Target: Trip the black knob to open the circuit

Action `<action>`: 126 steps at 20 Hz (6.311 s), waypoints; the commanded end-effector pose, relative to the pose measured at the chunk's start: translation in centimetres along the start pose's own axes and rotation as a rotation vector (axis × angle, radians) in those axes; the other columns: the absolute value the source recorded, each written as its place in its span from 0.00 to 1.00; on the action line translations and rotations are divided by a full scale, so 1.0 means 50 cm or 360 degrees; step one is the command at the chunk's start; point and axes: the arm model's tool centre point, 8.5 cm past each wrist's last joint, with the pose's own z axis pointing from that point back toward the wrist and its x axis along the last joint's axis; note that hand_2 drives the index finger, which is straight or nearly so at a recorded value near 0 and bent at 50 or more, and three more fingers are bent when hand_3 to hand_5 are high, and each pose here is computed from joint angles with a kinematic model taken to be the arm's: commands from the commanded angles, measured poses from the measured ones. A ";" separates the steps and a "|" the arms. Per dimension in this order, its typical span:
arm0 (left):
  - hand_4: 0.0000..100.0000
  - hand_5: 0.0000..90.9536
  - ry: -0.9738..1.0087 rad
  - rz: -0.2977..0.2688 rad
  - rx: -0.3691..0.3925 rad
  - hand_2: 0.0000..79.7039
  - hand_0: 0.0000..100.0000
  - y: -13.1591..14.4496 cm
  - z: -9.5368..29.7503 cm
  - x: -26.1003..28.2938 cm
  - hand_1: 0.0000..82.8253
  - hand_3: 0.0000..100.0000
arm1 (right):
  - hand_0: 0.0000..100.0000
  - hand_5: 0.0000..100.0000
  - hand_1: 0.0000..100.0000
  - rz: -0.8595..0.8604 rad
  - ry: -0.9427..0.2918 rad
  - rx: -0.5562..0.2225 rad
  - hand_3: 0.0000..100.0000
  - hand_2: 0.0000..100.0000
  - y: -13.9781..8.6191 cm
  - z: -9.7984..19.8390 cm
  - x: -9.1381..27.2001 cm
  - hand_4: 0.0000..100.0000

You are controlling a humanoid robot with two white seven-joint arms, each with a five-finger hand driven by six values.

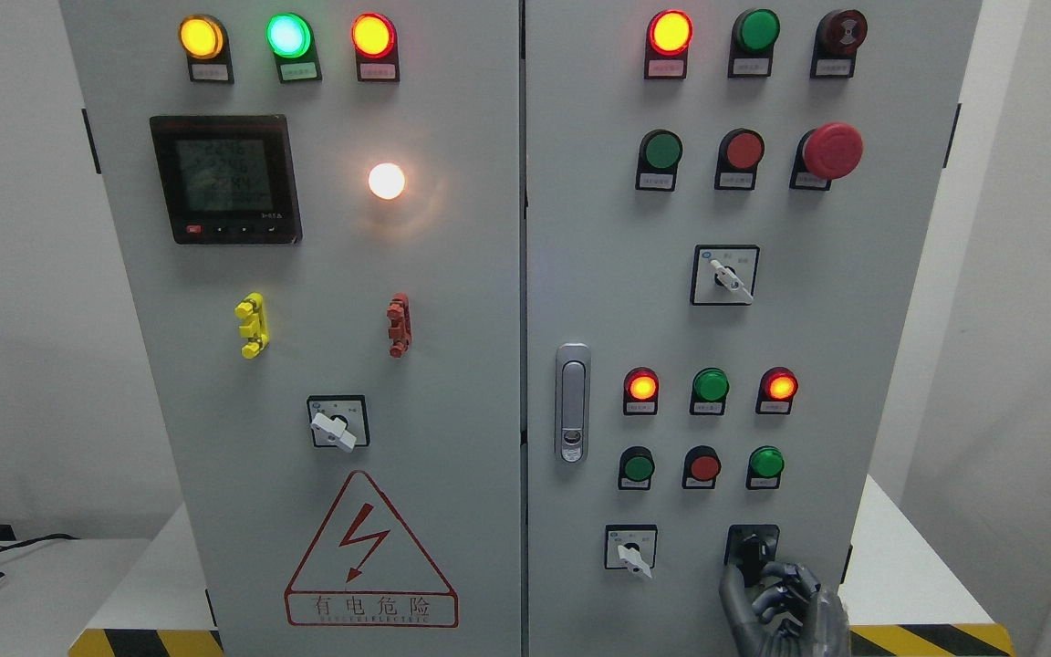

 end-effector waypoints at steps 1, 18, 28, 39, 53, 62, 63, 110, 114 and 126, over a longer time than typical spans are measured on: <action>0.00 0.00 -0.0002 -0.0048 -0.0007 0.00 0.12 0.000 0.000 0.001 0.47 0.00 | 0.35 0.98 0.66 -0.0012 -0.0002 -0.0005 0.86 0.62 0.000 0.000 0.001 0.87; 0.00 0.00 -0.0002 -0.0048 -0.0007 0.00 0.12 0.000 0.000 0.001 0.47 0.00 | 0.35 0.98 0.66 -0.0035 0.0005 0.0039 0.87 0.63 0.006 0.001 0.001 0.88; 0.00 0.00 0.0000 -0.0048 -0.0009 0.00 0.12 -0.002 0.000 -0.001 0.47 0.00 | 0.35 0.98 0.66 -0.0038 0.0004 0.0042 0.87 0.64 0.007 0.000 0.002 0.89; 0.00 0.00 0.0000 -0.0048 -0.0007 0.00 0.12 0.000 0.000 0.000 0.47 0.00 | 0.35 0.98 0.66 -0.0117 0.0029 0.0061 0.87 0.64 0.009 -0.001 0.001 0.89; 0.00 0.00 0.0000 -0.0048 -0.0010 0.00 0.12 -0.002 0.000 -0.001 0.47 0.00 | 0.35 0.98 0.66 -0.0123 0.0026 0.0064 0.87 0.64 0.011 -0.001 0.003 0.89; 0.00 0.00 0.0000 -0.0048 -0.0009 0.00 0.12 -0.002 0.000 -0.001 0.47 0.00 | 0.35 0.98 0.66 -0.0101 0.0018 0.0057 0.87 0.64 0.010 -0.001 0.003 0.89; 0.00 0.00 -0.0002 -0.0048 -0.0007 0.00 0.12 0.000 0.000 0.001 0.47 0.00 | 0.35 0.98 0.66 -0.0101 0.0018 0.0057 0.87 0.64 0.010 -0.001 0.003 0.88; 0.00 0.00 0.0000 -0.0048 -0.0010 0.00 0.12 -0.002 0.000 -0.001 0.47 0.00 | 0.32 0.97 0.69 0.0022 -0.0013 0.0013 0.83 0.56 -0.002 -0.005 0.001 0.85; 0.00 0.00 -0.0002 -0.0048 -0.0009 0.00 0.12 -0.002 0.000 0.000 0.47 0.00 | 0.32 0.97 0.70 0.0022 -0.0013 0.0013 0.83 0.56 -0.002 -0.005 0.001 0.84; 0.00 0.00 -0.0002 -0.0048 -0.0007 0.00 0.12 0.000 0.000 0.001 0.47 0.00 | 0.31 0.97 0.71 0.0052 -0.0020 0.0003 0.81 0.54 -0.005 -0.005 0.000 0.83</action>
